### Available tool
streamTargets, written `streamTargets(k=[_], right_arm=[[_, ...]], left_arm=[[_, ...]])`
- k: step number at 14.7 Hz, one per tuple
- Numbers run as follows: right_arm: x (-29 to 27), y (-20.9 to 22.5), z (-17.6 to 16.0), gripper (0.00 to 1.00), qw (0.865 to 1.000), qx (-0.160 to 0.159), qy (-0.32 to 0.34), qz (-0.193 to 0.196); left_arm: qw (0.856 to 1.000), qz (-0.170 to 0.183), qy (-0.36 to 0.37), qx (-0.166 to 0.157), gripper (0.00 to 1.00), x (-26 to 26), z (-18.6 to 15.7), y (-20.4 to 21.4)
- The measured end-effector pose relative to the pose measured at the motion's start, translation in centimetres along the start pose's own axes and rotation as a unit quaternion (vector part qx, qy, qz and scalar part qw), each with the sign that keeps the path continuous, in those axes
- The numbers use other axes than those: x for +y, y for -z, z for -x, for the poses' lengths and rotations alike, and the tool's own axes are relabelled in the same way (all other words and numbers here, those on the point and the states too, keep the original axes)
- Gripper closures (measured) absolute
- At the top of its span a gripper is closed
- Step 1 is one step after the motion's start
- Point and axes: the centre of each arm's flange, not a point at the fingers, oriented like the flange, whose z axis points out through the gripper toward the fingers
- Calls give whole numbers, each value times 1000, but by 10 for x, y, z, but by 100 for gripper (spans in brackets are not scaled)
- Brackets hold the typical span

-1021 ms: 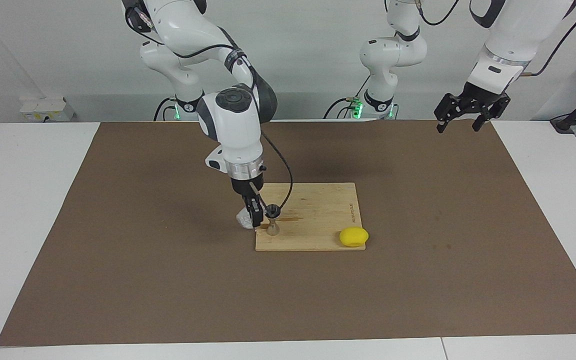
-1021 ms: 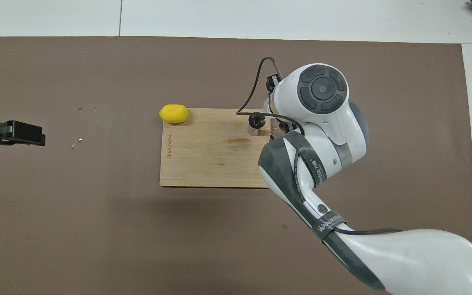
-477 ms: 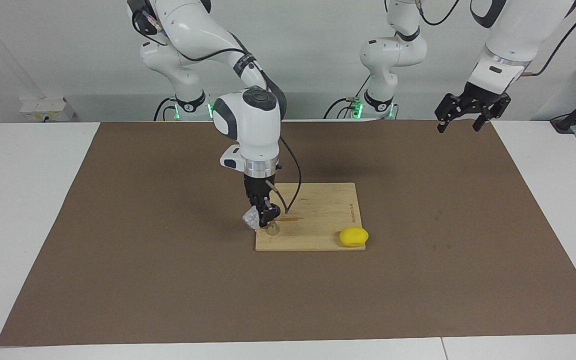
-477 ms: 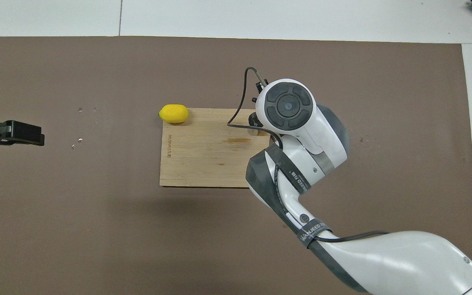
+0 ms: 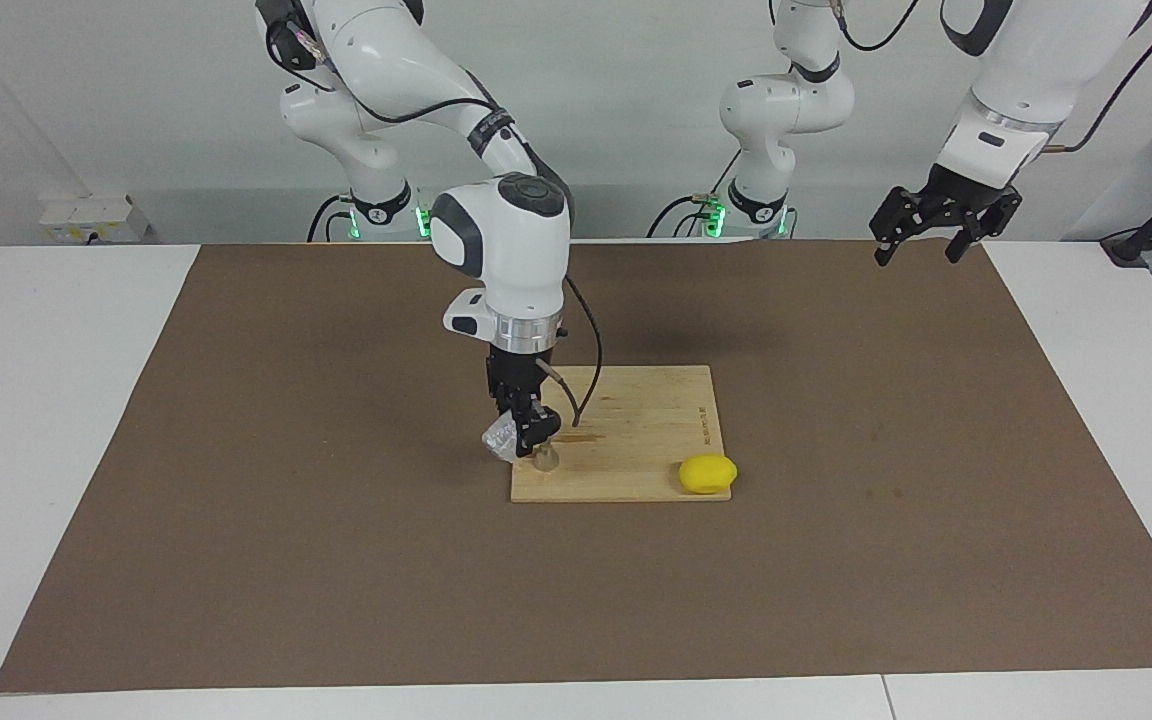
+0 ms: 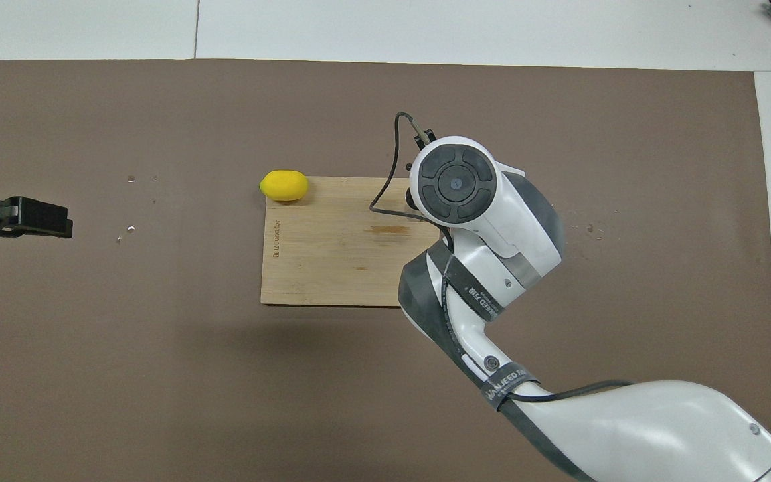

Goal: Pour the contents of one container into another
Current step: 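Tilt the clear glass with the right gripper over the metal cup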

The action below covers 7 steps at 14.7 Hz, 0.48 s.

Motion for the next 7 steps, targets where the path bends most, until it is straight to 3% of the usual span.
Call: streamTargets(k=[7], right_arm=[[1,0,2,49,1000,2,2,3]], left_arm=[[1000,0,0,0,0,0,0,0]])
